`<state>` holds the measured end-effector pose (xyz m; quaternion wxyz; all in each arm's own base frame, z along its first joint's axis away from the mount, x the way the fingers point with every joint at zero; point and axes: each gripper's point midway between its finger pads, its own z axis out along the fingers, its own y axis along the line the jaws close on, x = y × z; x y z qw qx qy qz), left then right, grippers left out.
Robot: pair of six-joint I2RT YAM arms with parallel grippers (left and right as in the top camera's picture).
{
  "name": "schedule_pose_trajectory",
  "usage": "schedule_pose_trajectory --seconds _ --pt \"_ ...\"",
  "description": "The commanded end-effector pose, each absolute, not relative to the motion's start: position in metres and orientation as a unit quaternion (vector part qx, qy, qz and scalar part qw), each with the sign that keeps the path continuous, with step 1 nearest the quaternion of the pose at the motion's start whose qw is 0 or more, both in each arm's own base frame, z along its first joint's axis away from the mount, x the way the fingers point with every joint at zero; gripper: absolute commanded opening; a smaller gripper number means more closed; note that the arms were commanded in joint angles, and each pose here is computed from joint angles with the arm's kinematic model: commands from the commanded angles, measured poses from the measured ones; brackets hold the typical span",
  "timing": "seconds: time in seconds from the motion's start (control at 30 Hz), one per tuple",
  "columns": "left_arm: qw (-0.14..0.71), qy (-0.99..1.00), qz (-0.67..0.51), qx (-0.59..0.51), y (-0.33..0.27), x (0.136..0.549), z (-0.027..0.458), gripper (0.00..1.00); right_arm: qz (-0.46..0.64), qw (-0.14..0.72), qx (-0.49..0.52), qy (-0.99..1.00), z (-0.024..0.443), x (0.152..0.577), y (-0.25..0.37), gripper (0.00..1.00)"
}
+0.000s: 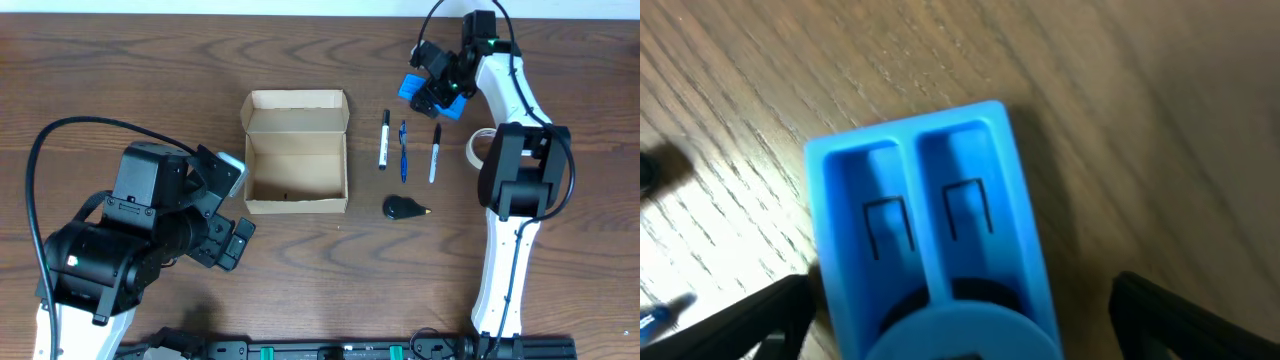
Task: Pack container
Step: 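Grasp the blue duster with the right gripper and lift it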
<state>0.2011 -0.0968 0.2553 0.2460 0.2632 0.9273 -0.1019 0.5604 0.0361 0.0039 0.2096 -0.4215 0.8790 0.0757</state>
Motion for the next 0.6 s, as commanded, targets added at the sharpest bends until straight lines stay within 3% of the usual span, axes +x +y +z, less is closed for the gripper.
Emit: schedule_pose_trajectory --seconds 0.0,0.57 --pt "0.252 0.923 -0.104 0.27 -0.0982 0.2013 0.2607 0.95 0.083 0.202 -0.435 0.874 -0.0095 0.5591 0.0478 0.93" --pt "0.252 0.923 -0.104 0.27 -0.0981 0.2012 0.2606 0.95 0.069 0.195 -0.417 0.885 -0.0135 0.5614 0.0441 0.5"
